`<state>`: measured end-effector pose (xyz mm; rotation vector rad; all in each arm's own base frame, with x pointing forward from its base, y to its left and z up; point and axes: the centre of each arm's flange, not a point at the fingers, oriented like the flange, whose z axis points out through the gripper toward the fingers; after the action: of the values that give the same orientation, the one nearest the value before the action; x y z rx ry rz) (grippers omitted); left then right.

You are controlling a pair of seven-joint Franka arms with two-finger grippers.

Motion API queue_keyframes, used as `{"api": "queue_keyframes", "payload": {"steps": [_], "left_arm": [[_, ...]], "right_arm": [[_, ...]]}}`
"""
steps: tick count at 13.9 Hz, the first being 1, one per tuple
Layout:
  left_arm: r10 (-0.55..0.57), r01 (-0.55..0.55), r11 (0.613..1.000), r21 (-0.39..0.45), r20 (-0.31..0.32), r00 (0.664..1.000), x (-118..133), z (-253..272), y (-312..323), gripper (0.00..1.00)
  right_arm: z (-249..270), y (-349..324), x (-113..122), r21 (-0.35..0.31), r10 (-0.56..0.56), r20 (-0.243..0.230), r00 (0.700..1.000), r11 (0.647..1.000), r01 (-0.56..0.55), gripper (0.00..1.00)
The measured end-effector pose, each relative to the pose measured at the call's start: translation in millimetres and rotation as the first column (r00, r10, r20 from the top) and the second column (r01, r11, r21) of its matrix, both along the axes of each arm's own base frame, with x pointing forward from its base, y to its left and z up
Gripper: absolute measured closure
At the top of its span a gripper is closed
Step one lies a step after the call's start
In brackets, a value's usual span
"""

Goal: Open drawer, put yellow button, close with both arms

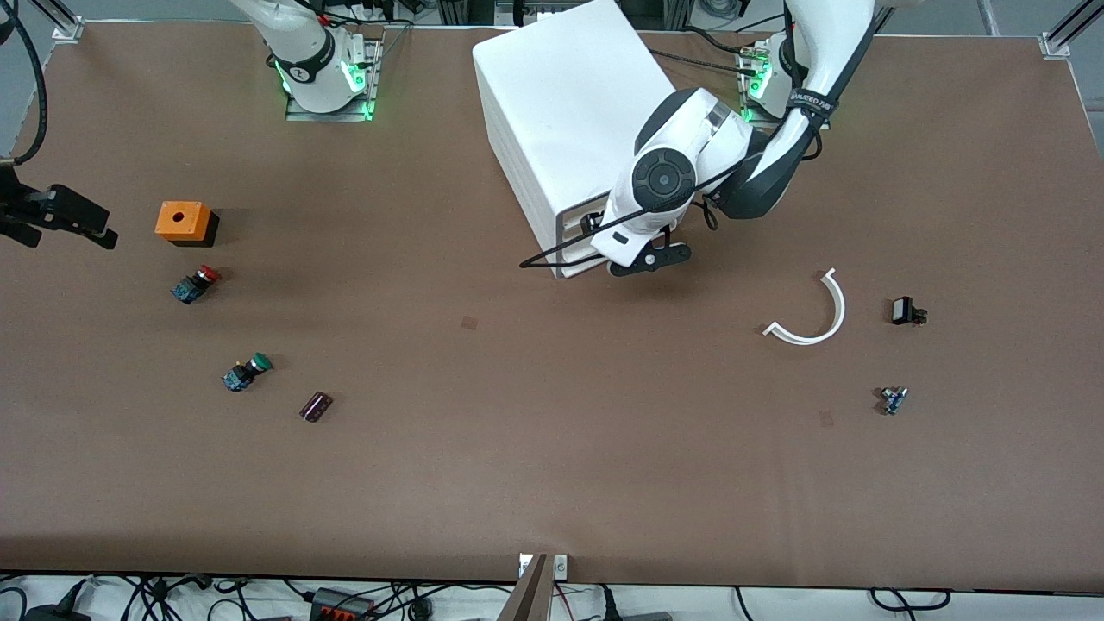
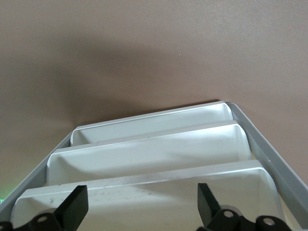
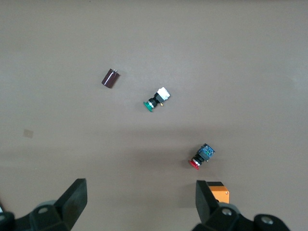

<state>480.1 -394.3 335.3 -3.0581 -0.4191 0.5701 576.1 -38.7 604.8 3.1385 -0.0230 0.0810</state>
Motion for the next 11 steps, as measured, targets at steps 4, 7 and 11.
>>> {"api": "queue_keyframes", "payload": {"steps": [4, 7, 11], "left_arm": [[0.003, -0.003, 1.000, 0.005, -0.009, 1.000, 1.9, 4.1, 4.0, 0.00], [0.002, -0.002, 1.000, -0.005, 0.046, 0.999, 37.0, 33.3, 35.1, 0.00], [-0.086, 0.081, 0.996, 0.041, 0.123, 0.989, 91.3, 65.5, 109.3, 0.00]], "right_arm": [[1.9, 0.2, -3.1, -0.001, 0.000, 0.005, 1.000, 1.000, 0.000, 0.00], [1.8, 0.1, -3.1, -0.001, 0.000, 0.005, 1.000, 1.000, 0.000, 0.00], [-0.8, 0.4, -3.3, -0.001, 0.000, -0.001, 1.000, 1.000, 0.000, 0.00]]}}
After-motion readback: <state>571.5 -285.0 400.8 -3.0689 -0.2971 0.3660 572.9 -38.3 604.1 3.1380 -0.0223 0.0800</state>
